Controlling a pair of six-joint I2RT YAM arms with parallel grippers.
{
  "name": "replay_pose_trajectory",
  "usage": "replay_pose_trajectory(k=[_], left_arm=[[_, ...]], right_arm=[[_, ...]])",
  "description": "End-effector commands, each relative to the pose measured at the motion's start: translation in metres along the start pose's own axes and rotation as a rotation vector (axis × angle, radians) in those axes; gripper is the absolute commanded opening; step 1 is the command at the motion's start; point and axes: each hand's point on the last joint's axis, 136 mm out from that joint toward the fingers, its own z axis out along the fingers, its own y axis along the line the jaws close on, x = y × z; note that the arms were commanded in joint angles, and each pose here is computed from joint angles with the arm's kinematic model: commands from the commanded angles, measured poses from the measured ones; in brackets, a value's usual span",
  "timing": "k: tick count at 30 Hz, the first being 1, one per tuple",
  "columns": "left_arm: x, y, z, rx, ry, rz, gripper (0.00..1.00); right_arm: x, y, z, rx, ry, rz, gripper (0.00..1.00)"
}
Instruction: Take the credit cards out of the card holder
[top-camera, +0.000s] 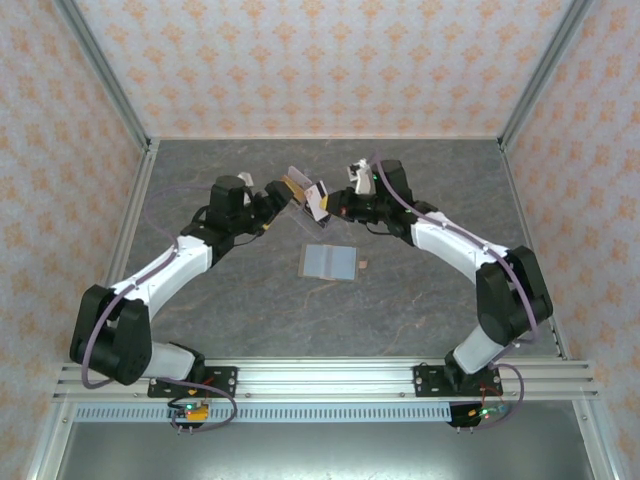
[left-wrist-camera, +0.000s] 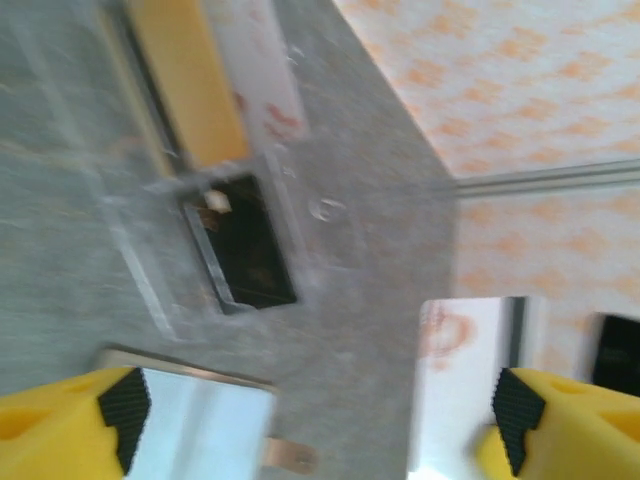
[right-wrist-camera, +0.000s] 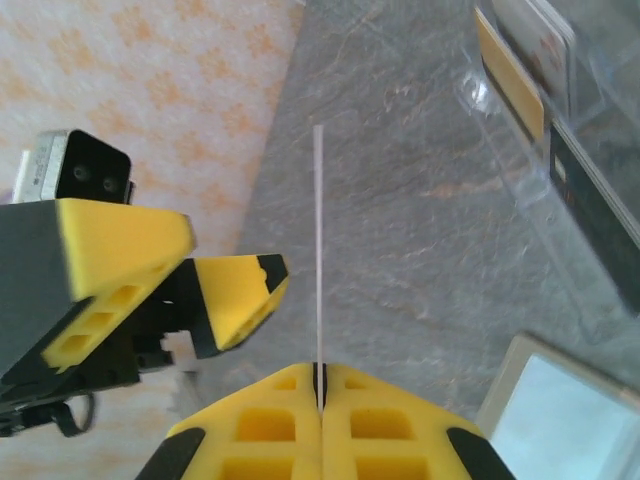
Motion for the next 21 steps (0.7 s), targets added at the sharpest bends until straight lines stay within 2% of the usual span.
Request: replay_pose_trajectory(k=[1,5,10,21], left_arm=[[-0.008,0.069,-0.018,-0.267,-0.059,0.036,0.99],[-0.016,0.098,-0.031,-0.356,-0.075,0.034,1.00],[-0.018,0.114,-0.038,-0.408,-0.063,0.026,1.00],[-0.012,0.124,-0.038,-0.429,-0.003,0.028,1.00]], right_arm=[[0.001,-0.025,0.014,0.209,0.064,-0.237,0.00],[-0.016,-0.027,0.039,0.315,0.101,-0.436,0.00],[-0.042,-0.035,0.067,0.390,0.123,-0.612,0.00],[-0.074,-0.052,0.103,0.464,0.146,-0.744,0.00]])
